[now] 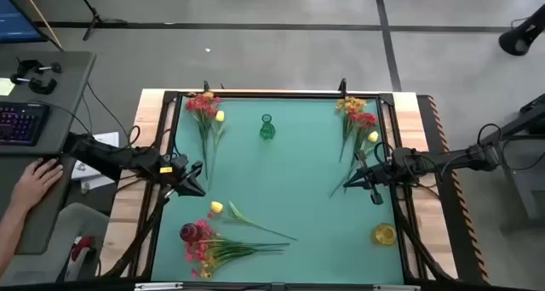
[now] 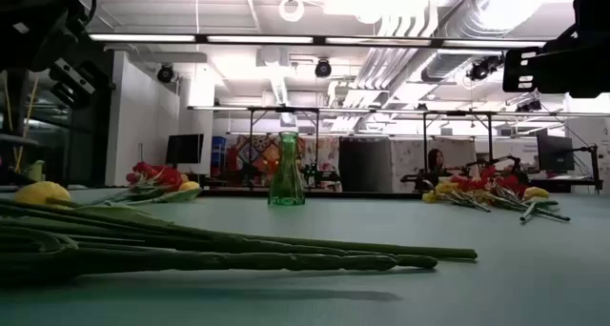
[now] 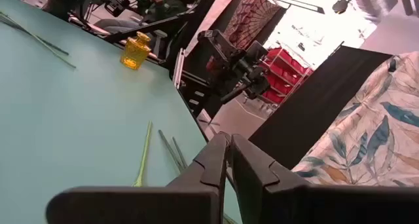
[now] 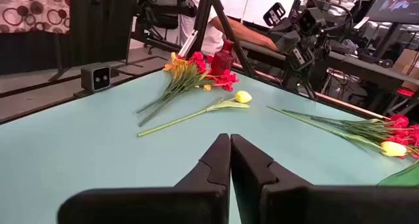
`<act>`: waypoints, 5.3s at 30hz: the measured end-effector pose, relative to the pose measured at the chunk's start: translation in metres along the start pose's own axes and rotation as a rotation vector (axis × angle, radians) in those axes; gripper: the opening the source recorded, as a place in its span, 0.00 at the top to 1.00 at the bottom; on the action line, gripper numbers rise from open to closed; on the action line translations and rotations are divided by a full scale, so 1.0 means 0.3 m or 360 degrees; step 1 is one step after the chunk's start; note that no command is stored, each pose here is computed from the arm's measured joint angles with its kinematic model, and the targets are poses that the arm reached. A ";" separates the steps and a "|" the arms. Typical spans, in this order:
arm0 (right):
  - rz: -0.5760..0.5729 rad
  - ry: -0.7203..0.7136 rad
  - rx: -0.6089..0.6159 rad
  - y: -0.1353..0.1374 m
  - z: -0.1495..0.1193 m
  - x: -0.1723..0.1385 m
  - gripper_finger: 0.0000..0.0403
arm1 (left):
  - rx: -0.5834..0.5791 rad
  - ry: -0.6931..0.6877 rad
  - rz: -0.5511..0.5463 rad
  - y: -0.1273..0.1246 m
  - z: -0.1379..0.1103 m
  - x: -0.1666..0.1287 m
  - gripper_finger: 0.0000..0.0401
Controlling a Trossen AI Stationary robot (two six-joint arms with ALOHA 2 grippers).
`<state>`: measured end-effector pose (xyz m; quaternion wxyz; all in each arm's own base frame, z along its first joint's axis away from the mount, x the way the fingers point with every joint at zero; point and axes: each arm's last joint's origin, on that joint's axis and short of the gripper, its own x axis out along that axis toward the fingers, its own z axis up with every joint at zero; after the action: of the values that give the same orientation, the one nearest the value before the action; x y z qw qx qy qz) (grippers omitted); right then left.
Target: Sort flowers into vase by color
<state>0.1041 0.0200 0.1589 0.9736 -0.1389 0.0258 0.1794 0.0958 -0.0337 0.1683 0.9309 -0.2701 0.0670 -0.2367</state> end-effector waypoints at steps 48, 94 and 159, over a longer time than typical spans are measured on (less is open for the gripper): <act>0.0009 -0.0002 0.0000 0.001 0.000 0.000 1.00 | -0.0001 0.0001 0.0001 0.000 0.000 0.000 0.97; 0.0002 0.0000 0.0000 0.000 0.000 0.000 1.00 | 0.0000 0.0000 0.0001 0.000 0.000 0.000 0.97; -0.0652 -0.0732 0.0627 -0.080 0.143 -0.041 1.00 | 0.0000 0.0000 0.0000 0.000 0.000 0.000 0.97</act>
<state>0.1011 0.0062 0.2076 0.9777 0.0930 -0.1880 -0.0013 0.0958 -0.0337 0.1683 0.9309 -0.2701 0.0670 -0.2367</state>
